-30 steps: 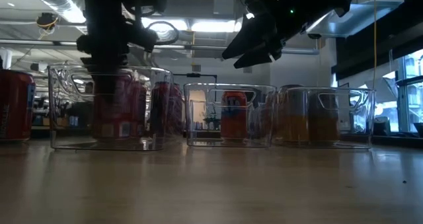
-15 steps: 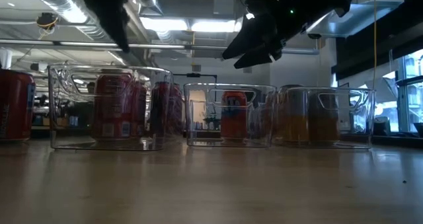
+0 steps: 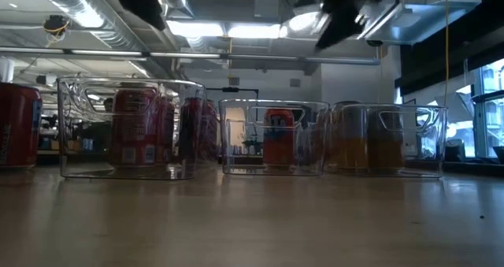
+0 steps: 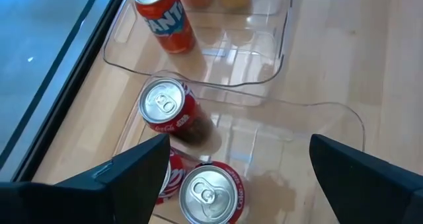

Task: Sort soda cans
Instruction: Put the red soda can into the middle left transparent bin

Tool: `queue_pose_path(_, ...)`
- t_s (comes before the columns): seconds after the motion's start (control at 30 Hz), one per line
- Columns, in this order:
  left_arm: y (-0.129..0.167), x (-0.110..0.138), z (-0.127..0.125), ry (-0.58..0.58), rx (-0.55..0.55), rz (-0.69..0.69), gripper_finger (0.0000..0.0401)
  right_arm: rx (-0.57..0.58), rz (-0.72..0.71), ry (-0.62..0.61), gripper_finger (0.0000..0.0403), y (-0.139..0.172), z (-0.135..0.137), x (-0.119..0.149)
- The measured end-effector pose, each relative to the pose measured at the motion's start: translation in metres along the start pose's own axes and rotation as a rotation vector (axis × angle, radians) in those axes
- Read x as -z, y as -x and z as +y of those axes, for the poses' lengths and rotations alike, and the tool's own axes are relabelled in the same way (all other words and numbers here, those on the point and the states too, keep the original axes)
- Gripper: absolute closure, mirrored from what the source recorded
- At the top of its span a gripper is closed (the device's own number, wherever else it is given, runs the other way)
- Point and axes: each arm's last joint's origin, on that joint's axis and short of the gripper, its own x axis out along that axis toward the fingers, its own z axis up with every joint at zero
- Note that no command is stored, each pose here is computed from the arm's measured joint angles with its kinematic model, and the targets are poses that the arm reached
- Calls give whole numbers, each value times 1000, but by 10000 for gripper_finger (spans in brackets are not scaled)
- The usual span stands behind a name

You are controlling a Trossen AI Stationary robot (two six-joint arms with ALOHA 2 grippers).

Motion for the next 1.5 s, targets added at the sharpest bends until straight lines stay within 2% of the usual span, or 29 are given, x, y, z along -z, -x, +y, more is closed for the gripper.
queue_pose_path(0.13,1,0,-1,-7,5,-5,51,-44,148,-36,10,32,26,3)
queue_pose_path(0.3,1,-2,-2,-5,10,-19,51,-80,270,-136,10,56,51,15)
queue_pose_path(0.5,1,-2,-2,-6,10,-19,51,-94,517,-309,10,73,79,48)
queue_pose_path(0.63,0,-2,-2,1,9,-19,51,-83,613,-376,10,86,99,69)
queue_pose_path(0.87,0,-2,-2,45,10,-19,51,-146,599,-354,10,97,120,83)
queue_pose_path(1.0,0,-2,-2,74,10,-19,51,-204,596,-468,10,97,128,79)
queue_pose_path(1.13,0,-2,-2,94,10,-22,51,-294,586,-517,10,97,135,73)
queue_pose_path(1.3,0,-6,-3,109,24,-60,51,-197,756,-608,10,100,129,83)
queue_pose_path(1.5,0,-6,-3,109,25,-62,51,65,908,-633,10,111,121,107)
